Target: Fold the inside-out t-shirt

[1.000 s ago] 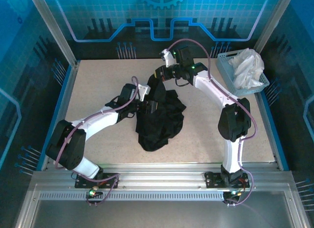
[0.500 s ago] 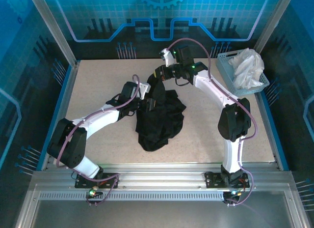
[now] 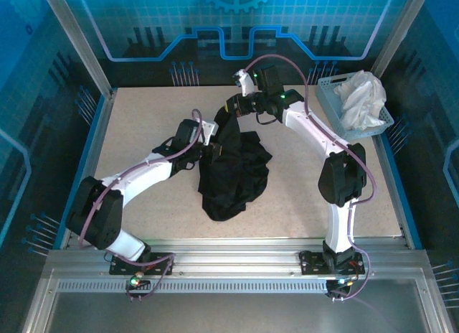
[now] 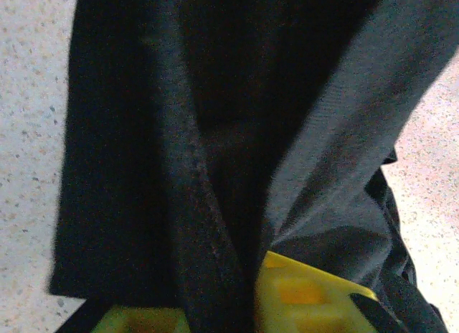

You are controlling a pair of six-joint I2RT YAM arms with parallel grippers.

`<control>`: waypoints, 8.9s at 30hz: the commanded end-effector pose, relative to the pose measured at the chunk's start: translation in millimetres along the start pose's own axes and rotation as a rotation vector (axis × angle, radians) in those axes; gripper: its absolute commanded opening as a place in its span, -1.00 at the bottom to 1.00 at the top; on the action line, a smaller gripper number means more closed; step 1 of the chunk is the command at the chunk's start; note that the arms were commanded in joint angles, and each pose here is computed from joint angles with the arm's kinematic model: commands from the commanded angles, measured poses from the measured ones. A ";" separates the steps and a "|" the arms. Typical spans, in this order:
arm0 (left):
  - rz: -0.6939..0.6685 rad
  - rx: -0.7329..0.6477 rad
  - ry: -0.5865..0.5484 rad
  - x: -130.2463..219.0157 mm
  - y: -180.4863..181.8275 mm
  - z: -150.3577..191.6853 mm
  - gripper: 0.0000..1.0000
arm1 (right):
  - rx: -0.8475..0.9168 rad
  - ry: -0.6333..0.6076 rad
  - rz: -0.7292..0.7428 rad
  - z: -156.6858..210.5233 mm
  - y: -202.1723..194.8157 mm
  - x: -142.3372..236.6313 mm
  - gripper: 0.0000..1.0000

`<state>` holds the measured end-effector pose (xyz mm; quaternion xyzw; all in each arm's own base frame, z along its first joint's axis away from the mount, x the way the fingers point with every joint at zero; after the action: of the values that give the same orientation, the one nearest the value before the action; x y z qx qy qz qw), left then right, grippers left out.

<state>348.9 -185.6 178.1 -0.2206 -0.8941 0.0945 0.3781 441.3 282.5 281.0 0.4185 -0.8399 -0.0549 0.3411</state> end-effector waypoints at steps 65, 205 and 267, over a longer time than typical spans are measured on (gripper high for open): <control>0.001 0.556 -0.331 135.3 59.2 -14.3 -1.00 | 0.157 0.473 0.400 141.7 -66.1 -13.2 0.43; 0.004 0.827 -0.518 232.7 154.0 -93.8 -1.00 | -0.111 0.344 0.316 145.2 -118.7 70.0 -1.00; -0.176 0.079 -1.331 562.6 -77.1 -199.0 -1.00 | 0.407 -0.834 0.818 9.8 180.7 513.1 -1.00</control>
<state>91.5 -3.2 699.6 -0.0584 -0.9413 0.2192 -0.2502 90.1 23.3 612.1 0.0910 -0.9856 0.0706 -0.1237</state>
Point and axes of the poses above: each hand's point on the last joint's axis, 136 mm out from that joint toward the fingers, its own x axis back along the fingers, its own y axis along the line the jaws close on, z = x × y, the point moved 5 cm from there along x, back along the fingers, and after that the axes turned 6 degrees about x, right-handed, at the moved point
